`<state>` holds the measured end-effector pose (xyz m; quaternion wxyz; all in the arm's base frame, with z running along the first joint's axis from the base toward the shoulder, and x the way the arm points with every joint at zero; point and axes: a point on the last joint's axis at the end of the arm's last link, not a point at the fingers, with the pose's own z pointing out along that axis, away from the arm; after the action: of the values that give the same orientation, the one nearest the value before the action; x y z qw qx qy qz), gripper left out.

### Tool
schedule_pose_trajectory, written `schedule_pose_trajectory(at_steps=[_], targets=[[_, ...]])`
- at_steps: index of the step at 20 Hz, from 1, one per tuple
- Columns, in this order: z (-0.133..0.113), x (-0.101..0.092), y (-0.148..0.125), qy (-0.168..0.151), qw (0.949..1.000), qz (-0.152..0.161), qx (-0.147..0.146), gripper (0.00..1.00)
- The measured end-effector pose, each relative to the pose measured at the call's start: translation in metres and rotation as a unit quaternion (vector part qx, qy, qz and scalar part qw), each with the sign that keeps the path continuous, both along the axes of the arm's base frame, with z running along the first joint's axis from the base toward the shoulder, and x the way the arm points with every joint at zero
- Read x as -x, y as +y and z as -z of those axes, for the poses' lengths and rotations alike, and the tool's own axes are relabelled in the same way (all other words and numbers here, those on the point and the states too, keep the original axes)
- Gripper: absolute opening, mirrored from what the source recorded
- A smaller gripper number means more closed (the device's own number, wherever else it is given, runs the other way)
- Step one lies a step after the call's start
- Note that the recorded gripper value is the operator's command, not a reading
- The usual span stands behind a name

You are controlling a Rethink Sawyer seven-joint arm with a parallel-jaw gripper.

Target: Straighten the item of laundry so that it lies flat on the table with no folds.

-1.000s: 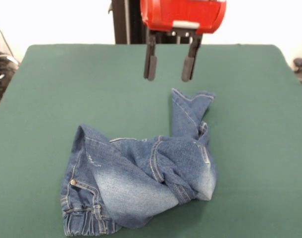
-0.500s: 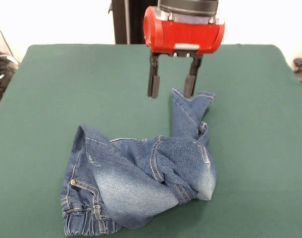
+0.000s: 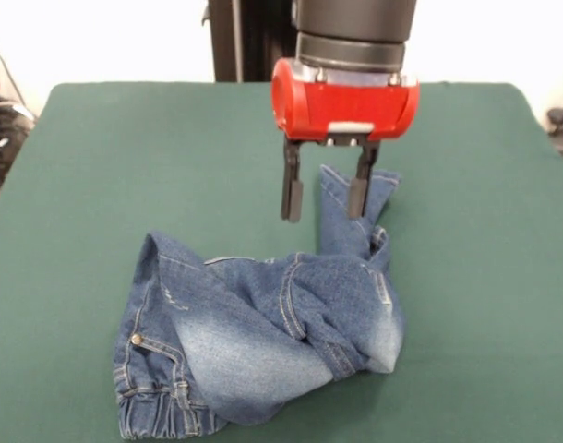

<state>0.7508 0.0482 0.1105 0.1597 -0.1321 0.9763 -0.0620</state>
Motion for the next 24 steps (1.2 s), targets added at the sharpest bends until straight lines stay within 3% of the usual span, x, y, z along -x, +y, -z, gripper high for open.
schedule_pose_trajectory(at_steps=[9, 17, 24], targets=[[0.032, 0.001, 0.002, -0.023, 0.9997, -0.011, -0.005, 1.0], [0.056, 0.007, 0.003, -0.021, 0.9997, -0.013, -0.009, 1.0], [0.058, 0.007, -0.001, -0.028, 0.9995, -0.014, -0.004, 1.0]])
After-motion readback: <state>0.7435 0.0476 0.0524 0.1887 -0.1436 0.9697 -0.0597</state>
